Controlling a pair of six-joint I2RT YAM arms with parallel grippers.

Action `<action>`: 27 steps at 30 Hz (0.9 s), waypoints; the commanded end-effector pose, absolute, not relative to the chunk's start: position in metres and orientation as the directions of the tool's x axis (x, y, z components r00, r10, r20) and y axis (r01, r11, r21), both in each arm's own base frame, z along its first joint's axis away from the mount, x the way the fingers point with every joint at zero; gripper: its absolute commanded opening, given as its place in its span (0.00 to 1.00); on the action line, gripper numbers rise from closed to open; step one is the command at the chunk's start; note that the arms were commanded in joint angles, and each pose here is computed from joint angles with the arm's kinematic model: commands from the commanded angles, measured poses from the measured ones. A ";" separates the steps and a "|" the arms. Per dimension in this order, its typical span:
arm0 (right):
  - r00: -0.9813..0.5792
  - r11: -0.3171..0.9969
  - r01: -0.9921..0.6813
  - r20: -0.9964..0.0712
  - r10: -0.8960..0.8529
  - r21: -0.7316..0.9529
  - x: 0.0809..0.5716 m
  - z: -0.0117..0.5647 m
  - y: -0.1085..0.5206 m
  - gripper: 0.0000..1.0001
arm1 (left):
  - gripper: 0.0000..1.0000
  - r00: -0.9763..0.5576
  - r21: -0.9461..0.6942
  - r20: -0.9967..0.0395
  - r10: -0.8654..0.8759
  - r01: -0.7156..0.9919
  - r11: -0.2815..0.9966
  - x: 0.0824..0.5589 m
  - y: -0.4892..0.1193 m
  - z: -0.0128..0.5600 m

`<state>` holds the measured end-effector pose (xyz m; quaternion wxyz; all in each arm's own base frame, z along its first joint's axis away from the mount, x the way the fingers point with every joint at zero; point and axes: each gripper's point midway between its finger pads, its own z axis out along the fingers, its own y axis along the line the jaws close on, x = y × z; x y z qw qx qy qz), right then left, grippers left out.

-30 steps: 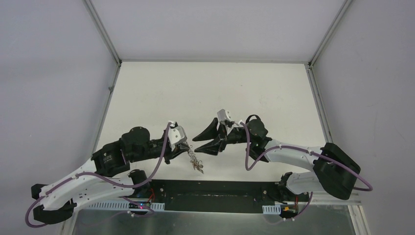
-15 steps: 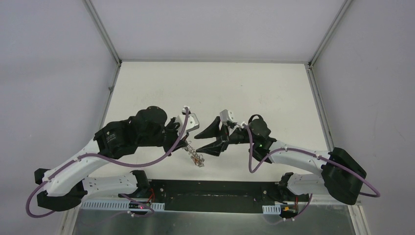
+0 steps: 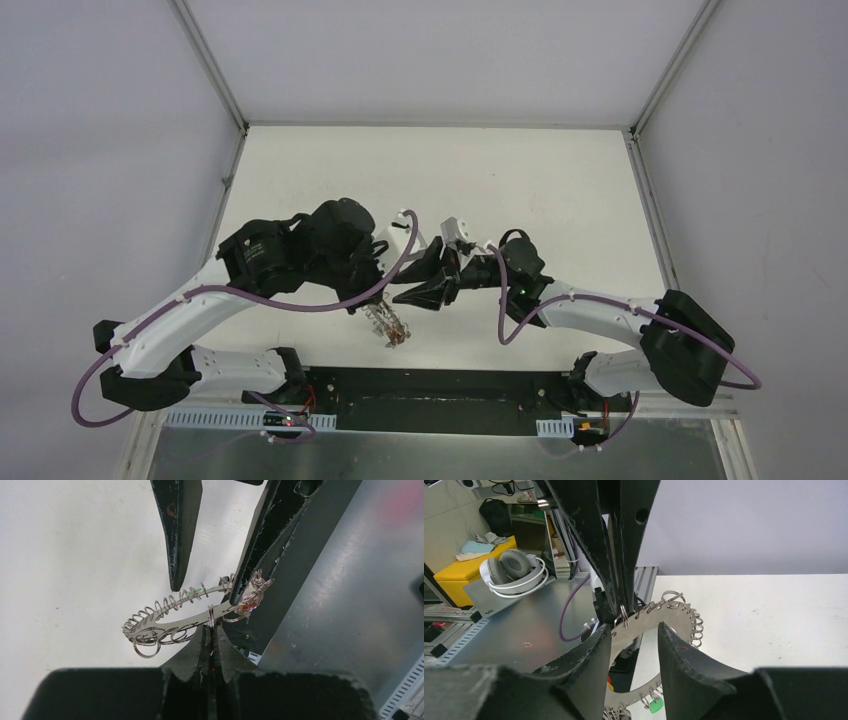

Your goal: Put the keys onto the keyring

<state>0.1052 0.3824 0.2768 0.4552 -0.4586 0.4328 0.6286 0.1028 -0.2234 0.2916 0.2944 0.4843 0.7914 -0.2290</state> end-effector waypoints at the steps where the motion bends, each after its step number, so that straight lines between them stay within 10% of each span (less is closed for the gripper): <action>1: -0.126 -0.265 -0.963 -0.958 0.258 0.055 0.098 0.309 0.386 0.39 | 0.00 -0.378 -0.107 -0.695 0.612 0.896 0.431 0.098 -0.225 0.304; 27: -0.151 -0.366 -0.928 -0.963 0.224 0.061 0.088 0.299 0.401 0.00 | 0.00 -0.374 -0.102 -0.705 0.603 0.895 0.435 0.100 -0.226 0.301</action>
